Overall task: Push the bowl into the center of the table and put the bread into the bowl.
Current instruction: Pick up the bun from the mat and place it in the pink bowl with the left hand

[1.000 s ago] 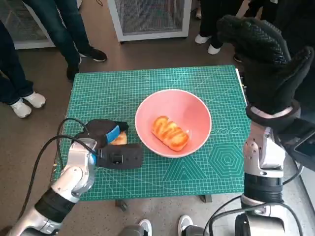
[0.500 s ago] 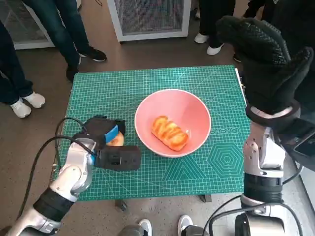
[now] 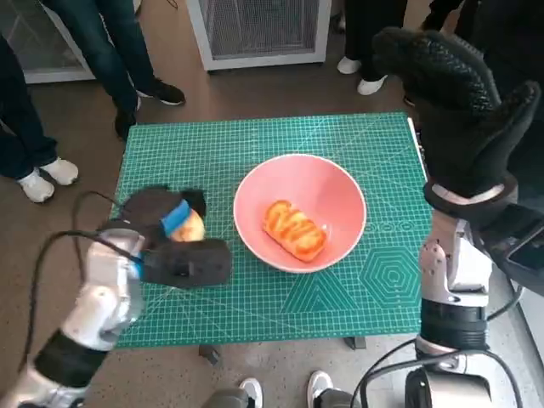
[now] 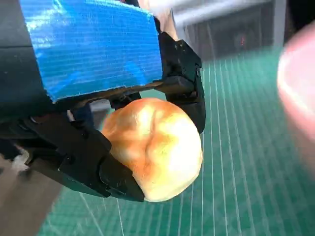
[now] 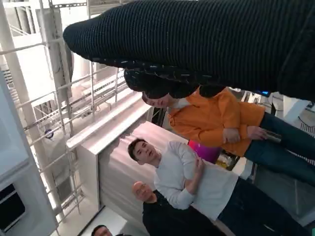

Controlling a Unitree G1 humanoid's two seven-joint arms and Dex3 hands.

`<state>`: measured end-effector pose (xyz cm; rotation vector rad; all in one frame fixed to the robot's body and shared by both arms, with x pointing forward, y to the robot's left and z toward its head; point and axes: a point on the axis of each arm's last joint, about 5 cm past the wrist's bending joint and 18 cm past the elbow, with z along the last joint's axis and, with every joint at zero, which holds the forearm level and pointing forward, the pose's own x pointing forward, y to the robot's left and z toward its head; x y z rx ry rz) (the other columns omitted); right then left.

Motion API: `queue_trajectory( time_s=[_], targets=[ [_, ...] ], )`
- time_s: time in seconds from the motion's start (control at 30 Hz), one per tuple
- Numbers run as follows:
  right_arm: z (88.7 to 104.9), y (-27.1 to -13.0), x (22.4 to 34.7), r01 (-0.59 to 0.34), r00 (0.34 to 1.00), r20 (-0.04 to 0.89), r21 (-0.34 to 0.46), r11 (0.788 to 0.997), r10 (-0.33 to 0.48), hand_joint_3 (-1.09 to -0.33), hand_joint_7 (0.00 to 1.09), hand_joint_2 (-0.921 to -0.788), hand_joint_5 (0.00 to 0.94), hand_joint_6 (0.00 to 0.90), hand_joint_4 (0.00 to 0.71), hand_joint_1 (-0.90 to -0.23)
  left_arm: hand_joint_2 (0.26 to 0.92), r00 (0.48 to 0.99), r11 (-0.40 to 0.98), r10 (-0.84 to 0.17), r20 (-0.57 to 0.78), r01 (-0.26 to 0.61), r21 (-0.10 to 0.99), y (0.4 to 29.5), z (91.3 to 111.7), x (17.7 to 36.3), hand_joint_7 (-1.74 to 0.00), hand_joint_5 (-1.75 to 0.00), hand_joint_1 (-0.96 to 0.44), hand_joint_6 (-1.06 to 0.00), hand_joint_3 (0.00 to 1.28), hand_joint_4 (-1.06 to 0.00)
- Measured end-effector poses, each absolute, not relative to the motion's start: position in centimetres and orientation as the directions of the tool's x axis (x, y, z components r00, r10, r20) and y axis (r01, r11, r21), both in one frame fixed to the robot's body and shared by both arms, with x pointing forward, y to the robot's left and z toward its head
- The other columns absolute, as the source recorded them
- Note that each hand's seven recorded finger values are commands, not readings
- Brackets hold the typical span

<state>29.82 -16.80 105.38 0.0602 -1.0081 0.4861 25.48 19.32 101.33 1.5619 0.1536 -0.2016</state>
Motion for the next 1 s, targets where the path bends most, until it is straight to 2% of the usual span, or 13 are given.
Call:
queue_trajectory(
  time_s=[0.37, 0.53, 0.6, 0.8, 1.0],
  targets=[
    [105.3, -16.8, 29.8, -0.42, 0.437, 0.822, -0.172, 0.891, 0.365, -0.759, 0.41, -0.921, 0.001, 0.228, 0.336, -0.665, 0.842, 0.993, 0.072, -0.108, -0.038, 0.045, 0.996, 18.7, 106.4, 23.8, -1.06, -1.09, 0.0, -0.7, 0.14, -0.8],
    [105.2, -16.8, 29.9, -0.421, 0.441, 0.82, -0.169, 0.891, 0.365, -0.758, 0.4, -0.921, 0.001, 0.228, 0.336, -0.665, 0.834, 0.982, 0.094, -0.174, 0.075, -0.06, 0.994, 17.5, 108.7, 23.1, -1.04, -1.05, 0.0, -0.72, 0.13, -0.84],
    [105.2, -16.8, 29.9, -0.422, 0.441, 0.82, -0.169, 0.891, 0.364, -0.758, 0.4, -0.921, 0.001, 0.229, 0.336, -0.665, 0.842, 0.971, 0.106, -0.209, 0.12, -0.1, 0.989, 16.9, 109.4, 22.8, -1.0, -1.01, 0.0, -0.74, 0.09, -0.87],
    [105.2, -16.7, 29.9, -0.422, 0.44, 0.821, -0.169, 0.891, 0.364, -0.759, 0.4, -0.921, 0.001, 0.229, 0.336, -0.666, 0.853, 0.923, 0.109, -0.323, 0.208, -0.182, 0.977, 15.3, 110.2, 22.7, -1.03, -0.94, 0.0, -0.74, 0.05, -0.91],
    [105.2, -16.7, 29.9, -0.42, 0.439, 0.822, -0.169, 0.892, 0.362, -0.76, 0.4, -0.921, 0.001, 0.232, 0.336, -0.667, 0.868, 0.878, 0.106, -0.429, 0.212, -0.184, 0.977, 13.4, 110.1, 23.4, -0.97, -1.05, 0.0, -0.73, 0.05, -0.87]
  ],
)
